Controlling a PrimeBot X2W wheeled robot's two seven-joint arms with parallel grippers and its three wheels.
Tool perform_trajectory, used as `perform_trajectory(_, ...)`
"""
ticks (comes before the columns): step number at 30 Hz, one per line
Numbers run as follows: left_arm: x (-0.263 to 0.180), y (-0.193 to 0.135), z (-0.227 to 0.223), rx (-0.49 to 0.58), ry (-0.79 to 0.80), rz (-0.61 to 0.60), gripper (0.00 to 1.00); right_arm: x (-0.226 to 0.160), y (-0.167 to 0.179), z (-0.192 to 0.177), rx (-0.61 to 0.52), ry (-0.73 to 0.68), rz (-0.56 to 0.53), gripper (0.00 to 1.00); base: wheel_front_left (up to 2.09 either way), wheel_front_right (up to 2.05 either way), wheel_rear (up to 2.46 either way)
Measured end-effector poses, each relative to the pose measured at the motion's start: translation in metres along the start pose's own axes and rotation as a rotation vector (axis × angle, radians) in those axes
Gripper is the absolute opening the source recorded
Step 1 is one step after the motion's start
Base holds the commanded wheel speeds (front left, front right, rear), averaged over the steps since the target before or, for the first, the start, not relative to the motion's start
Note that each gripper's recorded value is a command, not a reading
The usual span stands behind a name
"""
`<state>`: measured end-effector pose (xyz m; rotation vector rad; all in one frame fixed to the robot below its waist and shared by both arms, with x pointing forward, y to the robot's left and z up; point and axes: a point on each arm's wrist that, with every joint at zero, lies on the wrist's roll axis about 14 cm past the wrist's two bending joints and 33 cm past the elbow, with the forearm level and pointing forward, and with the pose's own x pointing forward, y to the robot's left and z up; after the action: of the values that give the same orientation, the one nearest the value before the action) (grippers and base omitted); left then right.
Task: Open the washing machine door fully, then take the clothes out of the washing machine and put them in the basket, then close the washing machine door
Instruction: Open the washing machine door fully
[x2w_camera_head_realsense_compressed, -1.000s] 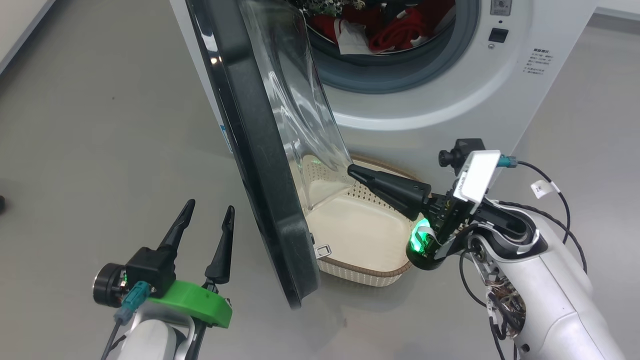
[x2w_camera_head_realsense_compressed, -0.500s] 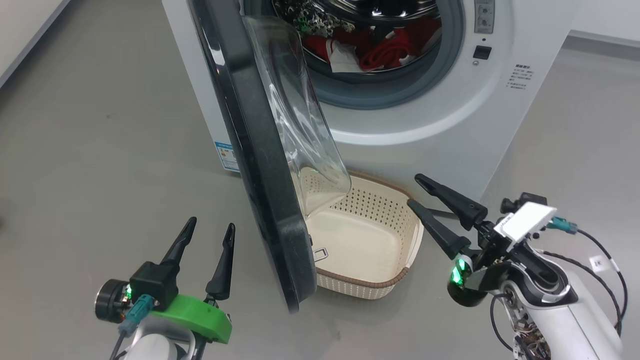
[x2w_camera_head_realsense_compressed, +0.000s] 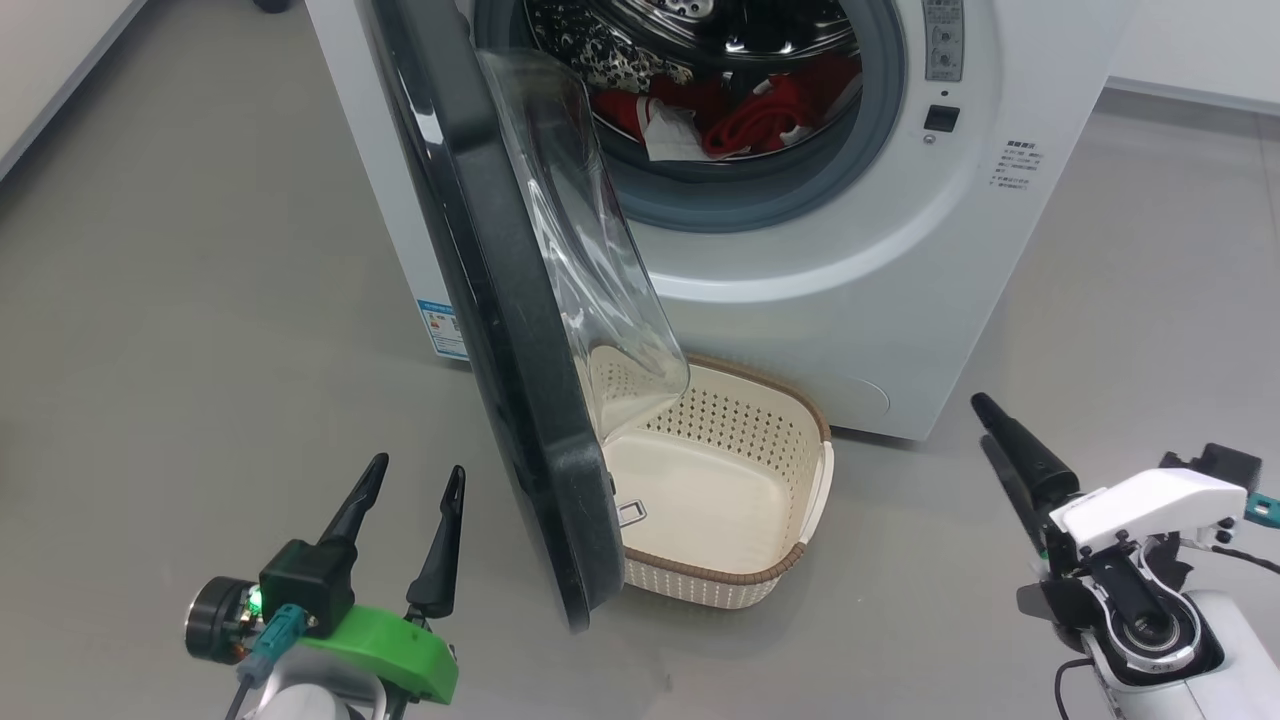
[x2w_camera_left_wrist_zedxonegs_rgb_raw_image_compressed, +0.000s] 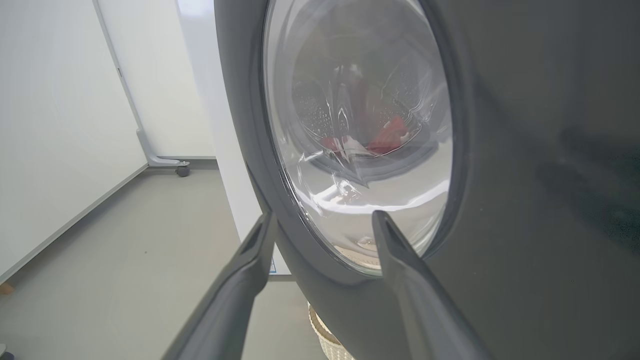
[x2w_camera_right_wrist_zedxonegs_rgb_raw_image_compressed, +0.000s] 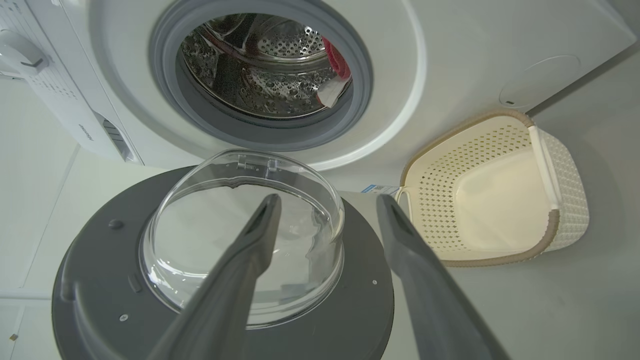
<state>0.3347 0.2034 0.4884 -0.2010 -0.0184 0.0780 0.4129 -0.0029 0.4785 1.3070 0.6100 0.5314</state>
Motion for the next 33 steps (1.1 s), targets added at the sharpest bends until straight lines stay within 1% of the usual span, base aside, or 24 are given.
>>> perform_trajectory(2, 0.0, 0.0, 0.0, 0.0, 0.0, 0.001, 1.0, -0.004, -0.005, 0.013, -0.056, -0.066, -0.023, 1.0, 0.0, 0.0, 0.0)
perform_trajectory(6, 0.001, 0.001, 0.001, -0.001, -0.004, 0.002, 1.0, -0.017, -0.02, 0.035, -0.275, -0.153, -0.096, 1.0, 0.0, 0.0, 0.0)
perform_trajectory(10, 0.001, 0.0, 0.002, -0.002, -0.008, 0.0, 1.0, -0.03, -0.027, 0.049, -0.441, -0.236, -0.135, 1.0, 0.0, 0.0, 0.0)
perform_trajectory(13, 0.001, 0.0, 0.003, -0.002, -0.009, -0.001, 1.0, -0.037, -0.031, 0.058, -0.464, -0.311, -0.159, 1.0, 0.0, 0.0, 0.0)
perform_trajectory(17, 0.001, 0.0, 0.002, -0.003, -0.007, -0.001, 1.0, -0.046, -0.034, 0.069, -0.582, -0.373, -0.199, 1.0, 0.0, 0.0, 0.0)
perform_trajectory(20, 0.001, 0.001, 0.001, -0.004, -0.003, 0.003, 1.0, -0.052, -0.035, 0.079, -0.7, -0.41, -0.228, 1.0, 0.0, 0.0, 0.0)
perform_trajectory(22, 0.001, 0.002, 0.0, -0.004, -0.002, 0.006, 1.0, -0.055, -0.037, 0.085, -0.789, -0.405, -0.256, 1.0, 0.0, 0.0, 0.0)
perform_trajectory(29, 0.002, 0.003, -0.002, -0.003, 0.006, 0.007, 1.0, -0.062, -0.038, 0.097, -1.037, -0.39, -0.332, 1.0, 0.0, 0.0, 0.0)
perform_trajectory(32, 0.003, 0.002, -0.003, -0.003, 0.008, 0.006, 1.0, -0.062, -0.036, 0.097, -1.132, -0.373, -0.337, 1.0, 0.0, 0.0, 0.0)
perform_trajectory(33, 0.003, 0.002, -0.003, -0.003, 0.008, 0.006, 1.0, -0.062, -0.035, 0.097, -1.149, -0.371, -0.334, 1.0, 0.0, 0.0, 0.0)
